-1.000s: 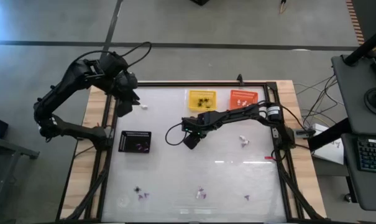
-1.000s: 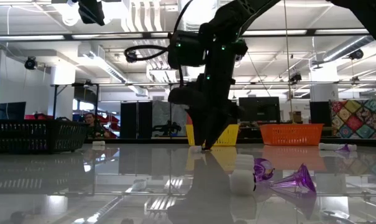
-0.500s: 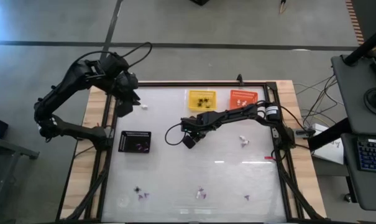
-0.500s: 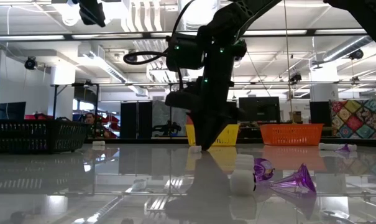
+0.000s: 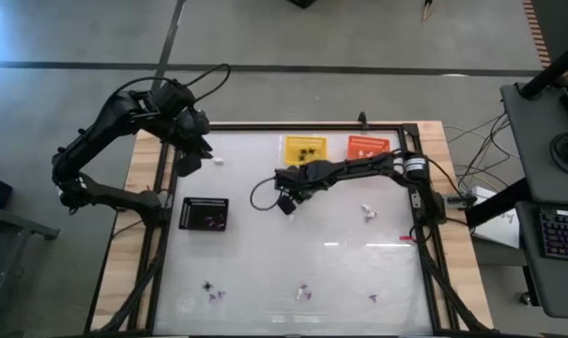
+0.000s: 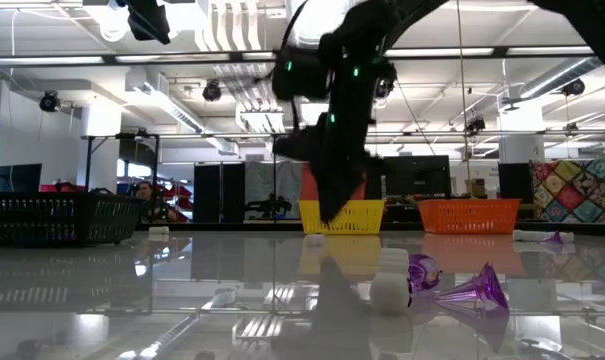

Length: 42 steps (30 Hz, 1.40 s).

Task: Sort Halloween decoration
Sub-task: Put the black spider toy into the yellow bin

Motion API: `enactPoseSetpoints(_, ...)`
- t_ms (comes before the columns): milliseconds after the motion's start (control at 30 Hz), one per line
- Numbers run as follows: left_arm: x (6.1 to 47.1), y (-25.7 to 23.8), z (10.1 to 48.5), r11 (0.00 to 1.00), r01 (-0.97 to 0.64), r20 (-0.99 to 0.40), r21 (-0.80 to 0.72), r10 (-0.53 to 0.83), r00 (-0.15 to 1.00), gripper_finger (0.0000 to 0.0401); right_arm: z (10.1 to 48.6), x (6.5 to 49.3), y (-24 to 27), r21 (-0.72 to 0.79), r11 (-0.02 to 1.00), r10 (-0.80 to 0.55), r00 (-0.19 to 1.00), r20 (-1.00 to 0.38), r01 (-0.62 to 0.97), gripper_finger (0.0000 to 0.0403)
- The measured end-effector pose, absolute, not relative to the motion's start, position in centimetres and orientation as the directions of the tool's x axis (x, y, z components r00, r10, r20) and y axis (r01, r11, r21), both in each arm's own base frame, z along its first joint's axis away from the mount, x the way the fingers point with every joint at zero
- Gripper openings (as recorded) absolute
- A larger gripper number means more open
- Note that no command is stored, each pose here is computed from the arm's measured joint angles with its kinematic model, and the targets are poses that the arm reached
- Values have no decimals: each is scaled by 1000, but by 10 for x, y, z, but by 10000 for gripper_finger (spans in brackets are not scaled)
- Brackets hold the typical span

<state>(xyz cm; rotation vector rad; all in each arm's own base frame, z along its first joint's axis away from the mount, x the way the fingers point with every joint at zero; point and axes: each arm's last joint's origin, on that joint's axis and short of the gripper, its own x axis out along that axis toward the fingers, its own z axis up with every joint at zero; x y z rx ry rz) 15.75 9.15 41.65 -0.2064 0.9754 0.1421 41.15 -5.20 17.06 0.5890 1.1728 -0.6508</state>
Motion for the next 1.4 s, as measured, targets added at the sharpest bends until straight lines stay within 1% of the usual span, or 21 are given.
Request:
enactPoseSetpoints(100, 158, 92, 417, 971, -214, -832, -111, 27, 554, 91, 196, 406, -59, 109, 664, -190, 308, -932, 739, 9)
enactPoseSetpoints(167, 158, 92, 417, 971, -214, -832, -111, 27, 554, 91, 207, 403, -66, 125, 652, -200, 329, -923, 748, 9)
enactPoseSetpoints(367, 158, 92, 417, 971, -214, -831, -111, 27, 555, 91, 239, 385, -103, 120, 589, -317, 365, -876, 799, 9)
enactPoseSetpoints(433, 158, 92, 417, 971, -214, -830, -110, 28, 556, 91, 242, 380, -118, 117, 562, -336, 355, -872, 819, 9)
enactPoseSetpoints(533, 159, 93, 416, 970, -215, -831, -111, 28, 555, 91, 241, 372, -138, 98, 544, -350, 332, -876, 833, 9)
enactPoseSetpoints(633, 160, 93, 415, 968, -223, -833, -118, 26, 553, 91, 241, 365, -157, 116, 538, -332, 336, -881, 835, 9)
enactPoseSetpoints(800, 160, 93, 415, 965, -230, -834, -123, 26, 552, 91, 228, 358, -180, 103, 544, -299, 307, -904, 833, 9)
enactPoseSetpoints(967, 160, 93, 415, 963, -236, -835, -128, 24, 550, 91, 212, 356, -195, 127, 540, -237, 295, -926, 832, 9)
enactPoseSetpoints(1100, 160, 93, 415, 957, -255, -836, -135, 28, 548, 91, 206, 356, -198, 122, 557, -217, 286, -933, 821, 12)
enactPoseSetpoints(1233, 160, 93, 415, 948, -281, -839, -151, 28, 543, 91, 204, 356, -197, 105, 589, -214, 280, -936, 801, 34)
enactPoseSetpoints(1400, 160, 93, 414, 949, -278, -843, -148, 26, 537, 91, 204, 356, -197, 89, 625, -213, 279, -936, 776, 84)
